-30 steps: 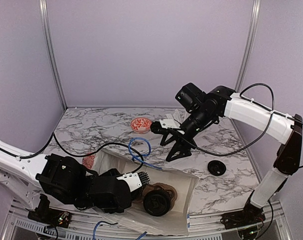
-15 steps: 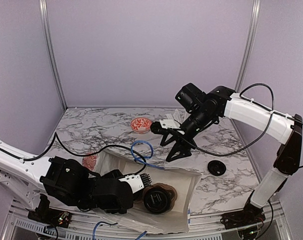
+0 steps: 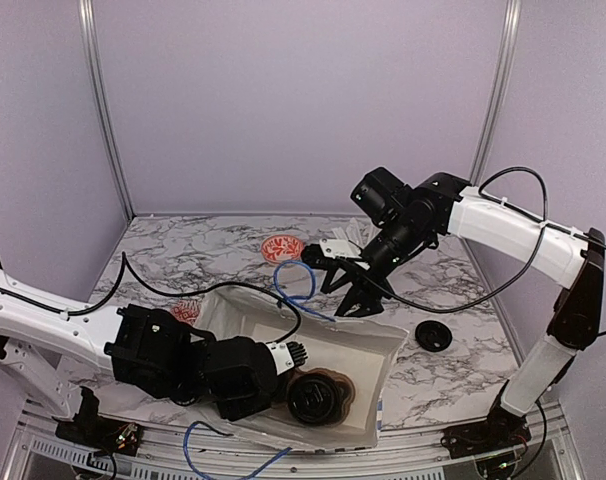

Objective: Pack the takeout coffee

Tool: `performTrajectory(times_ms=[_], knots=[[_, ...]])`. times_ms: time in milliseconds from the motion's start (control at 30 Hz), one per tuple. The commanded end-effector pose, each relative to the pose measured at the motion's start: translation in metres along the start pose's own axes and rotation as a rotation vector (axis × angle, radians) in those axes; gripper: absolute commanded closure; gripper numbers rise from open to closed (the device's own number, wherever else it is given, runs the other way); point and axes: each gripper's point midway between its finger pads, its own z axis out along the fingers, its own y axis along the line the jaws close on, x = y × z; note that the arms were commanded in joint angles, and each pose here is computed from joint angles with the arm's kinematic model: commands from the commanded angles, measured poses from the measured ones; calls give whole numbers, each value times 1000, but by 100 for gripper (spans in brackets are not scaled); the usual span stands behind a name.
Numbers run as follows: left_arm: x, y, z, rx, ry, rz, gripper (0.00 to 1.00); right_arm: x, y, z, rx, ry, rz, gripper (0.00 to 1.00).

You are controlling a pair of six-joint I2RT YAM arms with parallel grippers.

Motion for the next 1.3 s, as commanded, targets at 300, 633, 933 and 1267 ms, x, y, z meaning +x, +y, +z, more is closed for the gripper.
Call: performTrajectory(times_ms=[300,633,933,1267], knots=[[13,-23,26,242,282,-95,51,3,0,-20,16,-50,20,26],[15,-35,45,372,504,-121,51,7,-5,-46,84,-84,26,25],[36,-51,63,419,643,-103,53,8,-22,-63,176,-94,34,26],[12,-31,49,381,552,-150,37,1,-24,-73,218,-108,27,26]])
